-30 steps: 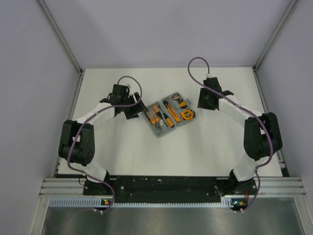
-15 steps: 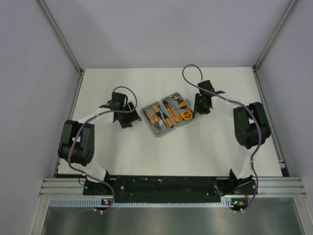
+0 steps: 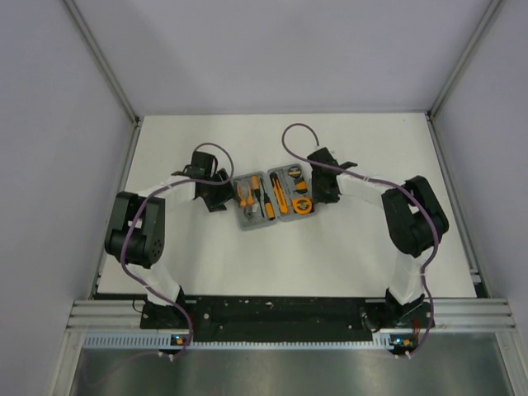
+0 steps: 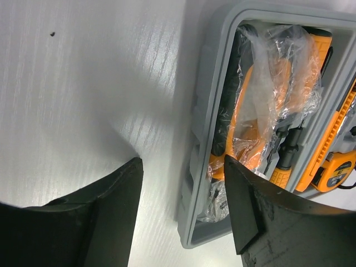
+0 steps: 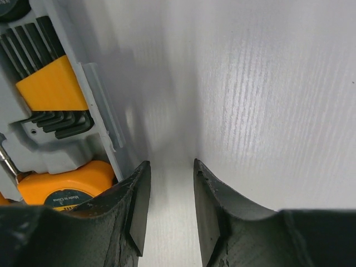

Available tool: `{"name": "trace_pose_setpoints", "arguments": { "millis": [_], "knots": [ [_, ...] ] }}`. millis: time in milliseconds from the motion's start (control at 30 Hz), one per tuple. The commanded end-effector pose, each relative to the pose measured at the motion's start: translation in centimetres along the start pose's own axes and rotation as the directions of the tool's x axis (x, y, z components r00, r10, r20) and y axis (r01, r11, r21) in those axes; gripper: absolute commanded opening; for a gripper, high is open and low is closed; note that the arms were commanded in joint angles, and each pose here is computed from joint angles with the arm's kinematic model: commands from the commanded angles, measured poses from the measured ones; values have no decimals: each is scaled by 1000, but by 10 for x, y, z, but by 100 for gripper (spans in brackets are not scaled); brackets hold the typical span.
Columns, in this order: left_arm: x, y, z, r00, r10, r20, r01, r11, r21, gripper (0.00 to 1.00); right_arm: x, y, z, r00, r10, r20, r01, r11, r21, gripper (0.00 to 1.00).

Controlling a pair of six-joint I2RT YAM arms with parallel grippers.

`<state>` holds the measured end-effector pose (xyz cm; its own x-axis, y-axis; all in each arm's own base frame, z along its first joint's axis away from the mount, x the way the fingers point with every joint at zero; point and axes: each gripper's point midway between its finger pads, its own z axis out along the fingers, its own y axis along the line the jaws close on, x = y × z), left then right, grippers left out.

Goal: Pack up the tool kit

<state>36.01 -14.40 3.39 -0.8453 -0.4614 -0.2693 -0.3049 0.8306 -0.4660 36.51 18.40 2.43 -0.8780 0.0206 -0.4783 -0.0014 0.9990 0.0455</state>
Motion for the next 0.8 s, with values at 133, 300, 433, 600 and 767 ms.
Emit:
{"name": "trace_pose_setpoints", "arguments": {
  "millis": [133,300,433,600,767],
  "knots": [
    [-8,17,-4,1000,22,20,-20,996,-86,64,-45,-17,-55,980,26,196,-47,994,103,38],
    [-21,23,-20,997,14,76,-5,993,-121,65,-61,-14,-86,966,13,259,-27,998,49,41],
    [-31,22,-41,991,12,134,5,992,-124,65,-58,25,-104,948,-119,296,157,981,-111,45],
    [-52,20,-77,973,-11,232,34,995,-93,68,-29,105,-137,834,-321,449,478,826,-299,57],
    [-65,11,-100,964,-33,263,37,999,-12,69,10,175,-151,770,-381,512,622,627,-469,59]
  ]
}}
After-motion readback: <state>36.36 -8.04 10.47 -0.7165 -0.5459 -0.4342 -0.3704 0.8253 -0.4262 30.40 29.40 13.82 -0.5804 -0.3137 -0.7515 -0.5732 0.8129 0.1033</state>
